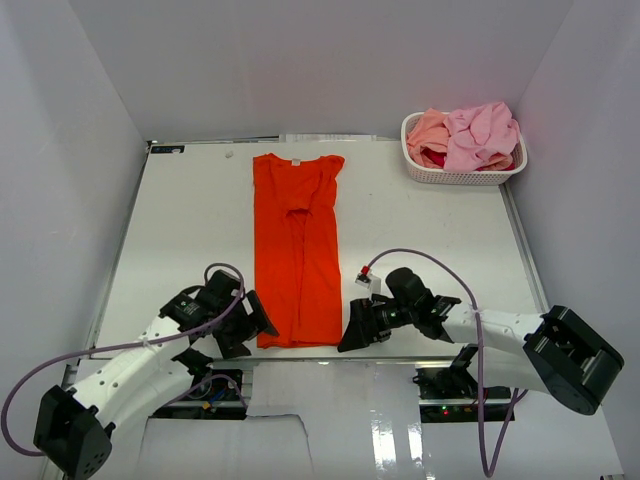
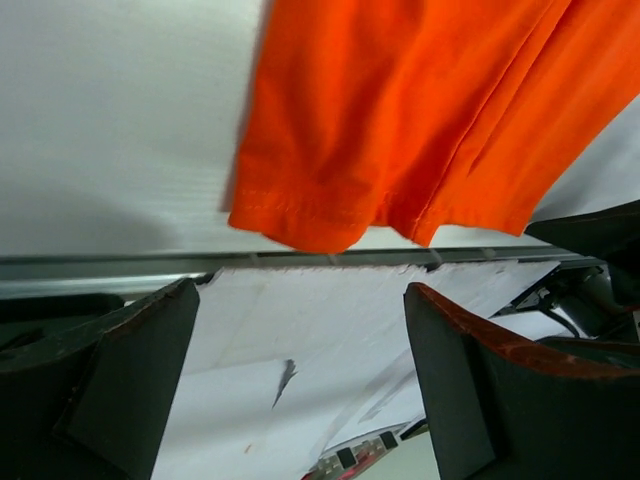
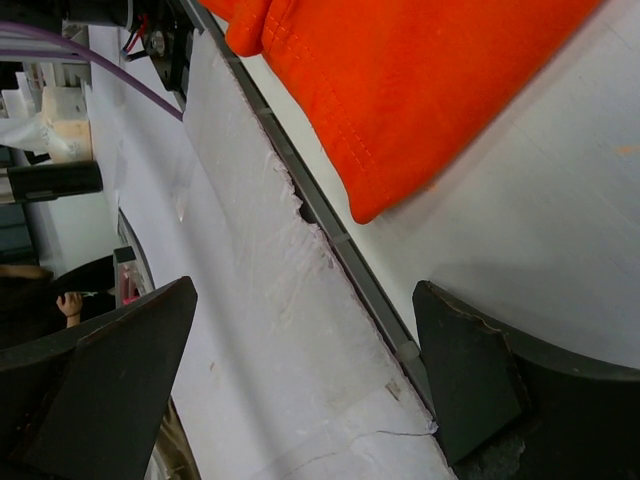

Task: Fold and stack the t-shirts
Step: Grab the bottom of the folded rectangular tshirt with both arms

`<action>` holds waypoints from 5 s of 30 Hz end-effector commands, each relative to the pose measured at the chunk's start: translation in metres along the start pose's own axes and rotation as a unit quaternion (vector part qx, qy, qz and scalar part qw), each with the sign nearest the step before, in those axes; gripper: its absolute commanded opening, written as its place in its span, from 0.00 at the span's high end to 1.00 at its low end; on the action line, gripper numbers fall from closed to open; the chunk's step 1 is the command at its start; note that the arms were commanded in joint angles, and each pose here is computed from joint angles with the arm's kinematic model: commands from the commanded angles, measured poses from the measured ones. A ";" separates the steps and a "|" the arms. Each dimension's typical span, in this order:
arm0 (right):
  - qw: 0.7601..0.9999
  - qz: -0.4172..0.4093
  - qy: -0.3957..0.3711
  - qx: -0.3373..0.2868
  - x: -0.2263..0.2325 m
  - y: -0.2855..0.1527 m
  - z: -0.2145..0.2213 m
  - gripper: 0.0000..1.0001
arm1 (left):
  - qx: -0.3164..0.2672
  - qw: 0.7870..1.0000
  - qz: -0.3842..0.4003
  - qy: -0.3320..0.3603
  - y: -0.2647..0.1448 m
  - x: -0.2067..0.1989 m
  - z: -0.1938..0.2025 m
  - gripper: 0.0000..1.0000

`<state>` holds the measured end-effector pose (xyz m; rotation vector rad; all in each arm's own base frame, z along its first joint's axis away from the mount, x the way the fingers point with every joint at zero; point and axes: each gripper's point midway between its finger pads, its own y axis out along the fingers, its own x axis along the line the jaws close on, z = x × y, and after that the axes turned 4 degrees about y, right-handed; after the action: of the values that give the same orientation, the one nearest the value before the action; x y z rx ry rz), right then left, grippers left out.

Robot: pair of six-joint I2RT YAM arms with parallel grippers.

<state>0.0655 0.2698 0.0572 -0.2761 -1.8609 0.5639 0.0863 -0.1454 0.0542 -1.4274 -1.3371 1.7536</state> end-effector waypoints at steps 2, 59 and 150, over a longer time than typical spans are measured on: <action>0.999 -0.031 -0.018 0.000 0.013 0.001 -0.004 0.04 | -0.004 1.000 0.017 -0.019 0.020 -0.008 -0.007 0.08; 0.993 0.005 0.085 -0.083 -0.002 0.017 -0.023 0.25 | -0.122 0.988 0.053 -0.081 0.019 0.001 -0.034 0.26; 0.984 0.028 0.154 -0.088 -0.014 0.040 -0.032 0.92 | -0.025 0.987 0.097 -0.123 0.023 0.016 -0.018 0.25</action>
<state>0.0878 0.2954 0.0224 -0.5242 -1.5675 0.4078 0.1004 -0.1374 0.0324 -1.4501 -1.3881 2.1147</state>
